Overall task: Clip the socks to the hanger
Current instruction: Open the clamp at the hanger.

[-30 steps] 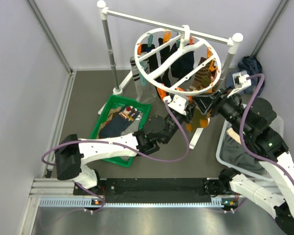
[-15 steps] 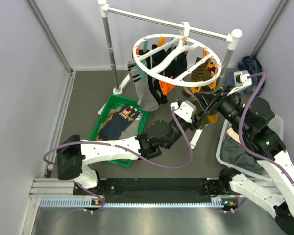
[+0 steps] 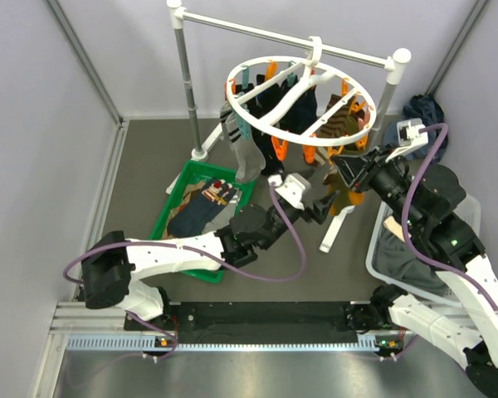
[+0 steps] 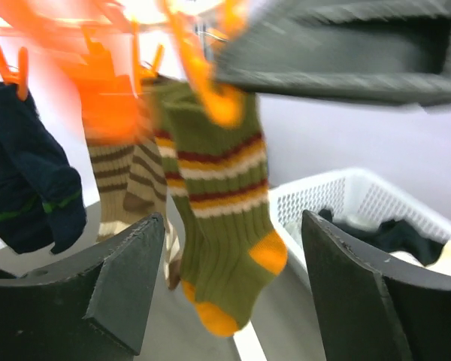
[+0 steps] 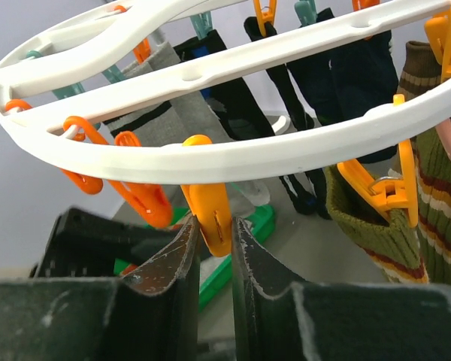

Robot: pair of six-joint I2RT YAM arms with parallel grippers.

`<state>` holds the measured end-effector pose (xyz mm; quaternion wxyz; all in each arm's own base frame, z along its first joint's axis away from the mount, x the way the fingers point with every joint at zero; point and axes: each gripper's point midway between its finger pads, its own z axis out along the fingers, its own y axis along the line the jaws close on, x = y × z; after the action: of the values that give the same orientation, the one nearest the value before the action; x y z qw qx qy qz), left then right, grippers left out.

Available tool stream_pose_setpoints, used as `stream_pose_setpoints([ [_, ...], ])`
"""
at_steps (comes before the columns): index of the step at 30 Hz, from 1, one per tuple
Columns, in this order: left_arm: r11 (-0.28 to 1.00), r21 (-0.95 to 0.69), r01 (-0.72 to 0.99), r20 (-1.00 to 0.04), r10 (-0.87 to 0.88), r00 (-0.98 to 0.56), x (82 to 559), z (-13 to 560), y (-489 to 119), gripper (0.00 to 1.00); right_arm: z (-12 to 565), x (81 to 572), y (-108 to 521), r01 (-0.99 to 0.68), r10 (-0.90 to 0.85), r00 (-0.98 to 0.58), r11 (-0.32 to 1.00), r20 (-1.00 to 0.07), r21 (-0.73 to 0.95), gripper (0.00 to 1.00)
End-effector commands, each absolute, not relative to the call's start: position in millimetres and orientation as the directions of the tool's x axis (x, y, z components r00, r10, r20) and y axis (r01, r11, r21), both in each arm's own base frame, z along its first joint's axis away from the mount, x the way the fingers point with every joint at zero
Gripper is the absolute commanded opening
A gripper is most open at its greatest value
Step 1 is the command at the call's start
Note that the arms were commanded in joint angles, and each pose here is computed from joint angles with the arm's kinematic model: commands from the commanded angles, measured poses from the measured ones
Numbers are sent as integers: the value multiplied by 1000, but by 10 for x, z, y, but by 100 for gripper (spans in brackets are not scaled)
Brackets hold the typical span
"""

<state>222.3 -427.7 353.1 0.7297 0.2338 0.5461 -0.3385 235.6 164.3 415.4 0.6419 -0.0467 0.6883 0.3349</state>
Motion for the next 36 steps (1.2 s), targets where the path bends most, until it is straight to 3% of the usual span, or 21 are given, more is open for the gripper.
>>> stream_pose_setpoints([
  [1,520,-134,844,-880,-455,140,2181,4070,-4109,78,4493,2255,1559,-524,375,-91,770,-922,365,4],
  [11,287,-227,931,-824,-566,-26,2294,4307,-4108,76,4485,2239,1615,-548,369,-104,754,-924,362,4],
  [23,191,-240,952,-797,-599,-81,2278,4493,-4208,68,4455,2250,1653,-554,366,-121,746,-923,369,4],
  [26,183,-242,953,-794,-602,-87,2277,4496,-4226,61,4440,2241,1663,-558,367,-125,742,-922,371,4],
  [36,166,-261,951,-756,-648,-95,2270,4560,-4171,25,4436,2205,1661,-563,373,-132,734,-919,379,8],
])
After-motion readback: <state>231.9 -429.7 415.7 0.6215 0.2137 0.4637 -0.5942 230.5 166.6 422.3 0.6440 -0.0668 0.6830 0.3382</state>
